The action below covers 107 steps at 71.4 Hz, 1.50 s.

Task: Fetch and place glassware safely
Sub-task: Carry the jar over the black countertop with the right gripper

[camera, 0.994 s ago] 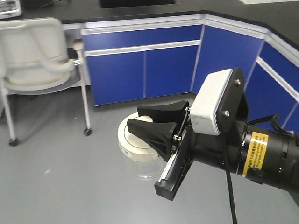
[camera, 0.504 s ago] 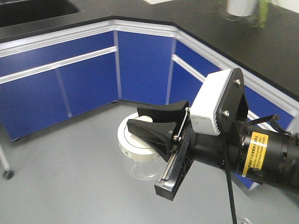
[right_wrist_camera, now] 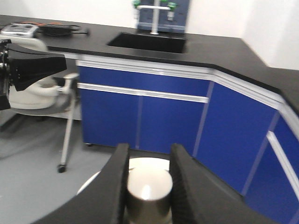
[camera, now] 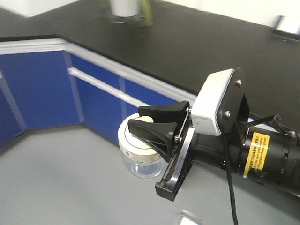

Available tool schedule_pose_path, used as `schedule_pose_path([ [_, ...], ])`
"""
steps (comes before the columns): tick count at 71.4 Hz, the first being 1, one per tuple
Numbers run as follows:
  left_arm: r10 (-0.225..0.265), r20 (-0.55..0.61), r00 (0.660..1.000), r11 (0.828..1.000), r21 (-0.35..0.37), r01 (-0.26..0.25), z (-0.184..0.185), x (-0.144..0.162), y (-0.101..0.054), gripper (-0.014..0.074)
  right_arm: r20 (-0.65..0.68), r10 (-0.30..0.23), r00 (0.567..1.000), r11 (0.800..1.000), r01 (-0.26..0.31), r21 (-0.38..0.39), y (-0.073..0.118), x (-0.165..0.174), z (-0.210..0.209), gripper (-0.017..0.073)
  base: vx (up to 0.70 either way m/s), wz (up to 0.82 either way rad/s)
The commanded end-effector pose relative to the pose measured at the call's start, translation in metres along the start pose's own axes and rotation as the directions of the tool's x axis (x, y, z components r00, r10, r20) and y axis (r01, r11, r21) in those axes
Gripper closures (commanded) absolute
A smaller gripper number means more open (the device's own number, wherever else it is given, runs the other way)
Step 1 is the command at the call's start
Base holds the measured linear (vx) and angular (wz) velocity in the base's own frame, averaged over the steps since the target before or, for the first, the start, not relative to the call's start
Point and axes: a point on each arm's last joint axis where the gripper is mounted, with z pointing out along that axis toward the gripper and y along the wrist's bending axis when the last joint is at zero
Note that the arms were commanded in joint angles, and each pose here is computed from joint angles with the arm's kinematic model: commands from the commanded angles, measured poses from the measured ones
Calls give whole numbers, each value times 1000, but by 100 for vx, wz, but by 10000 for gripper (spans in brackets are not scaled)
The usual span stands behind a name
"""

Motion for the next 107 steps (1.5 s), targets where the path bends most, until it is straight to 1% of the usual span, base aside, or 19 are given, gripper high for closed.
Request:
schedule_pose_path([
  [1, -12, 97, 995, 1000, -3, 13, 0, -16, 1, 601, 95, 1, 995, 1000, 1, -27, 3, -21, -6, 559, 19, -71],
  [65, -12, 97, 995, 1000, -3, 13, 0, -16, 1, 601, 99, 1, 995, 999, 2, -33, 4, -21, -6, 559, 19, -63],
  [83, -12, 97, 995, 1000, -3, 13, 0, -16, 1, 601, 99, 1, 995, 999, 2, -33, 4, -21, -6, 559, 16, -28],
  [107, -12, 97, 995, 1000, -3, 13, 0, -16, 1, 601, 99, 1, 995, 999, 2, -33, 4, -21, -6, 559, 13, -3],
])
